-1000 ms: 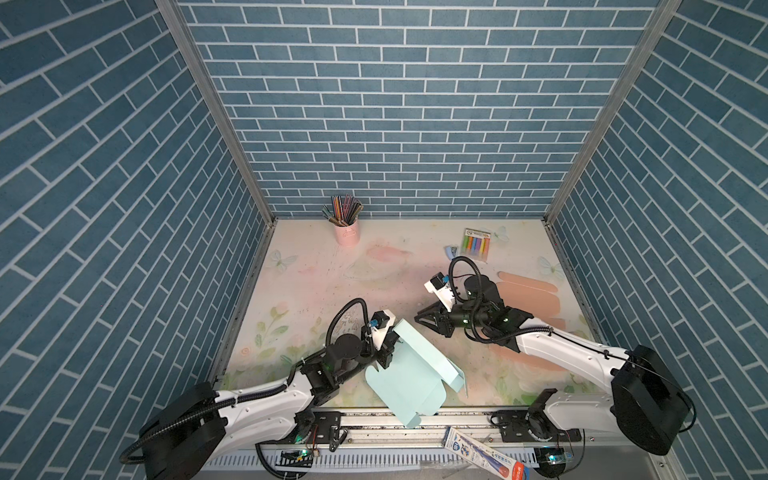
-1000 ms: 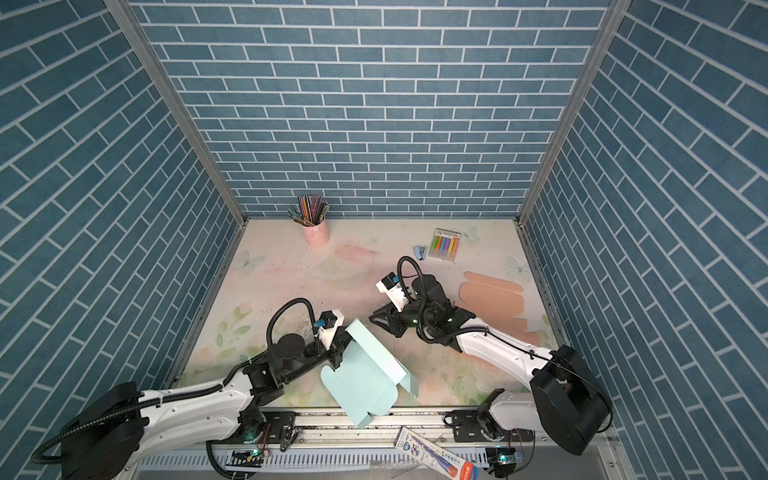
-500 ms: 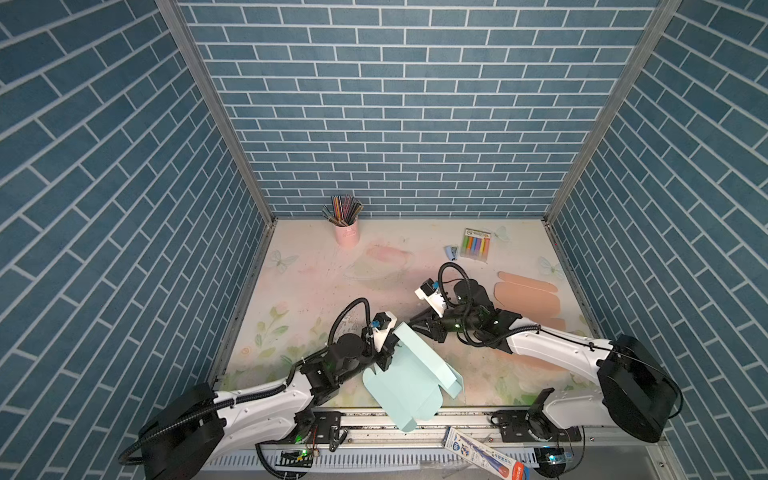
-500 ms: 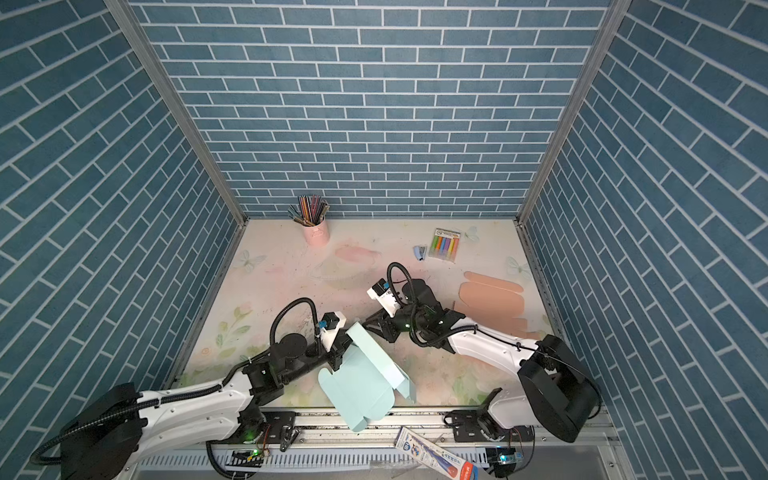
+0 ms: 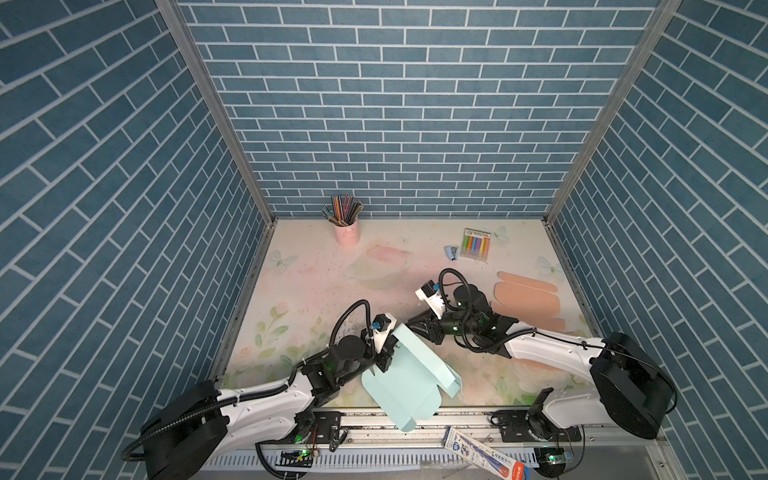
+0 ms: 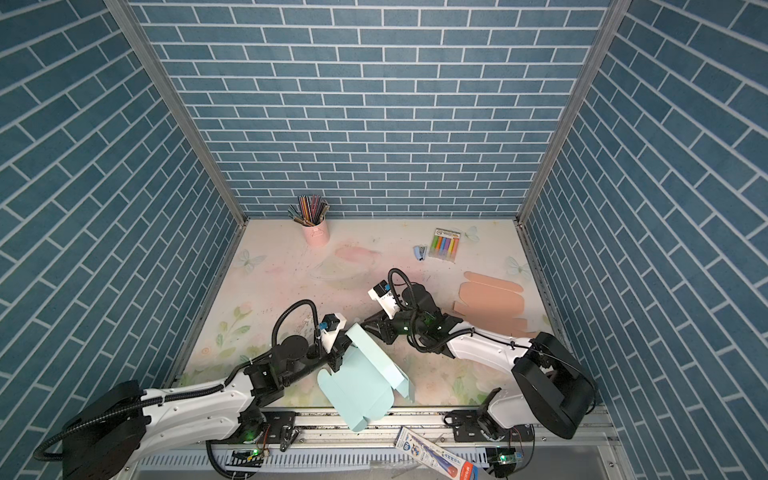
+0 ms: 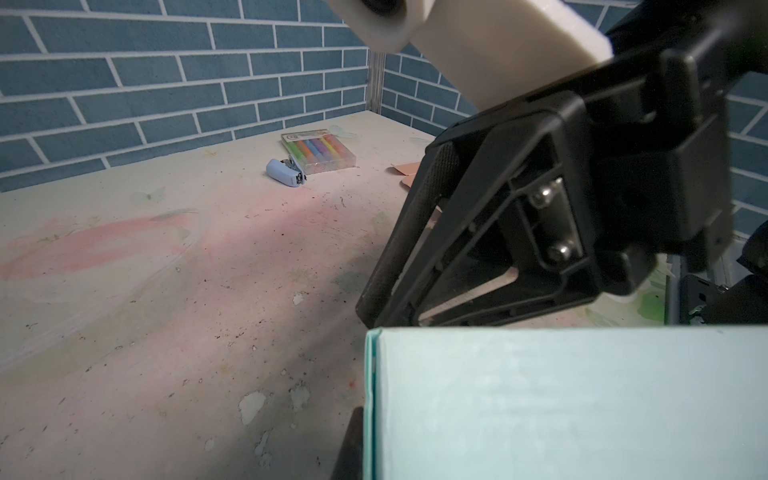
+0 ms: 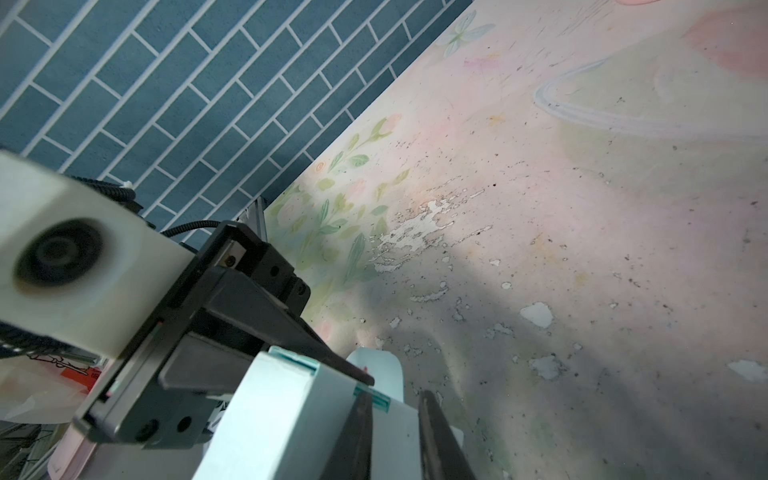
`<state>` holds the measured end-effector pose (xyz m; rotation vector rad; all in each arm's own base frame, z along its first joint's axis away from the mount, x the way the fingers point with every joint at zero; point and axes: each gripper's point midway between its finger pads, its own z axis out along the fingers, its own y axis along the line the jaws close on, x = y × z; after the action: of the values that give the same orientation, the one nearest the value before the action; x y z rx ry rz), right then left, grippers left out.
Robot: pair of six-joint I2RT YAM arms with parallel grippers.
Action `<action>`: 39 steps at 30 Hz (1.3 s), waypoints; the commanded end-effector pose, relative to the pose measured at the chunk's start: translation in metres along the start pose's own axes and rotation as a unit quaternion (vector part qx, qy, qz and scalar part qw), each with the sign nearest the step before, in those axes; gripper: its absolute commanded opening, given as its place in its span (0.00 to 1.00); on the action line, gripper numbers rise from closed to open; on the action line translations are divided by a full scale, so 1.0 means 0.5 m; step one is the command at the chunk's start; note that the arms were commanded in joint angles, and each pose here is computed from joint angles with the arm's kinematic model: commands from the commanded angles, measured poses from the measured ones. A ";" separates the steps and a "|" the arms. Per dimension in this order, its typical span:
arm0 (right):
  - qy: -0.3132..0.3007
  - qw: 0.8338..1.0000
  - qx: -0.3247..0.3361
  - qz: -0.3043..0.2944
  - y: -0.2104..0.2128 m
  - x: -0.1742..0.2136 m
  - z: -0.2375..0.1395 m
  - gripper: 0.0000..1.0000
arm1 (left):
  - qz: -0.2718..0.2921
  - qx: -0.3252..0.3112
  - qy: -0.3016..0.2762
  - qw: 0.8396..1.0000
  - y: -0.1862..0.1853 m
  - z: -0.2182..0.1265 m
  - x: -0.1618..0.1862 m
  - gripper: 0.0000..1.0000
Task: Fold the paper box
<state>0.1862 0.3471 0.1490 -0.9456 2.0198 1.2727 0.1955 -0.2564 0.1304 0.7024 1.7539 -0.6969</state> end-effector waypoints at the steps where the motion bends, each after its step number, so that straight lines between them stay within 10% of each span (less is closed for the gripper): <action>1: 0.005 0.999 -0.041 0.011 0.043 0.010 -0.007 0.23 | -0.003 -0.027 -0.047 0.999 0.020 -0.009 -0.038 0.00; 39: 0.058 0.996 -0.020 0.069 -0.045 0.095 0.071 0.20 | 0.014 -0.114 -0.009 0.993 0.085 0.021 0.056 0.09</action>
<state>0.1988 0.3549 0.0848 -0.8653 2.1875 1.2807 0.2183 -0.2362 0.0783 0.6353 1.8290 -0.4785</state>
